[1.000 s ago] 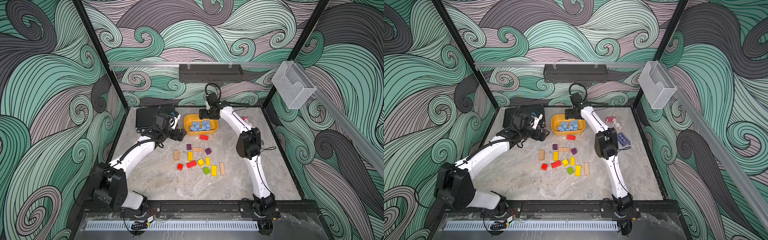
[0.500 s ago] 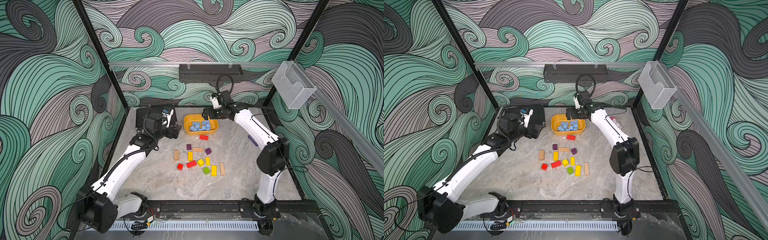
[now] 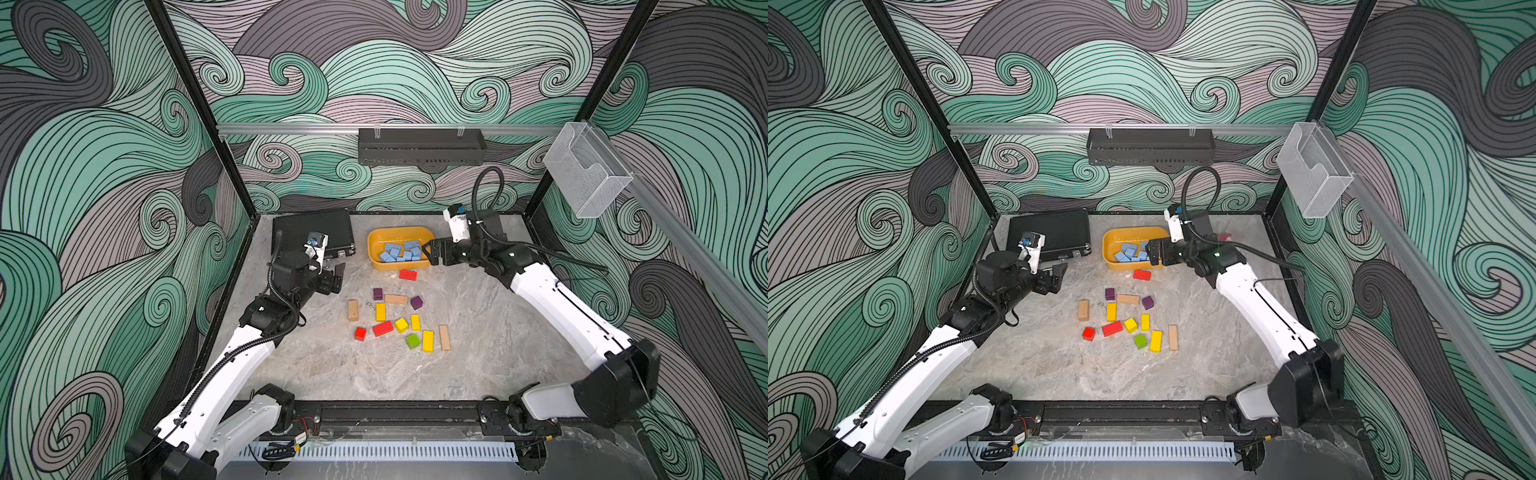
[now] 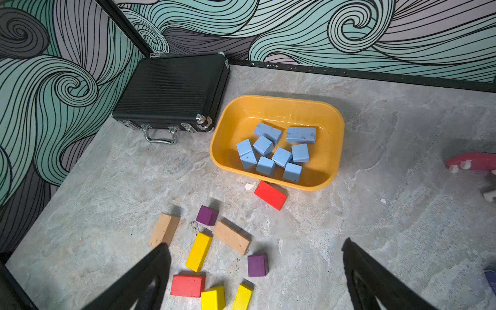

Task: Pick out the blue building blocks
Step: Reset both arms

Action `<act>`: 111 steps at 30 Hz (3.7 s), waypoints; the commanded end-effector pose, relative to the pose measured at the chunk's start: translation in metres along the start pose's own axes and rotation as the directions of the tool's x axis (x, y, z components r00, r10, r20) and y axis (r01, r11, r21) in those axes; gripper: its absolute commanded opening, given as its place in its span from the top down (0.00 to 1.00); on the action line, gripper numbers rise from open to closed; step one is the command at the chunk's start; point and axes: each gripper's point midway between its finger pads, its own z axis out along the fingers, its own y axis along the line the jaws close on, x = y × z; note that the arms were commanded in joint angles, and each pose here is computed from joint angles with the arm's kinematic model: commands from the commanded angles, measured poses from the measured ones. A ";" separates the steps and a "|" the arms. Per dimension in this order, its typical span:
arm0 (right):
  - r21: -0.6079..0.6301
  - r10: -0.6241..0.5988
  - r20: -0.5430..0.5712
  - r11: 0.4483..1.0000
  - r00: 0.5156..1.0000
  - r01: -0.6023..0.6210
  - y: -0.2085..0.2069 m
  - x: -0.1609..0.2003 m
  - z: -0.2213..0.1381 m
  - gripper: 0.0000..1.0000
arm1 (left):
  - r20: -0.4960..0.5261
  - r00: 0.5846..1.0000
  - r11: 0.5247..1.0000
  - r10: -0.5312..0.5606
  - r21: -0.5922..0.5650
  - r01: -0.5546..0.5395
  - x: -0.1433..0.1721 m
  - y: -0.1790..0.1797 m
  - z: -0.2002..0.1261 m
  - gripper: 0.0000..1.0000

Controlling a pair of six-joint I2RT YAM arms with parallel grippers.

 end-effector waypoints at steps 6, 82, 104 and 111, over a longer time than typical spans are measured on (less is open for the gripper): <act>0.119 -0.128 0.229 0.988 0.965 0.103 -0.025 0.015 -0.037 0.00 | 0.067 0.998 0.980 0.013 -0.198 0.001 0.014 0.036 -0.010 0.01; 0.563 -0.079 0.307 0.818 0.948 -0.114 -0.230 0.133 0.024 0.00 | -0.005 0.974 0.887 -0.229 -0.412 0.206 0.156 0.149 0.112 0.01; 0.563 -0.080 0.306 0.819 0.948 -0.113 -0.230 0.133 0.024 0.00 | -0.006 0.973 0.888 -0.229 -0.412 0.207 0.156 0.149 0.112 0.01; 0.562 -0.080 0.308 0.819 0.948 -0.113 -0.229 0.132 0.024 0.00 | -0.009 0.973 0.888 -0.229 -0.413 0.205 0.156 0.149 0.112 0.02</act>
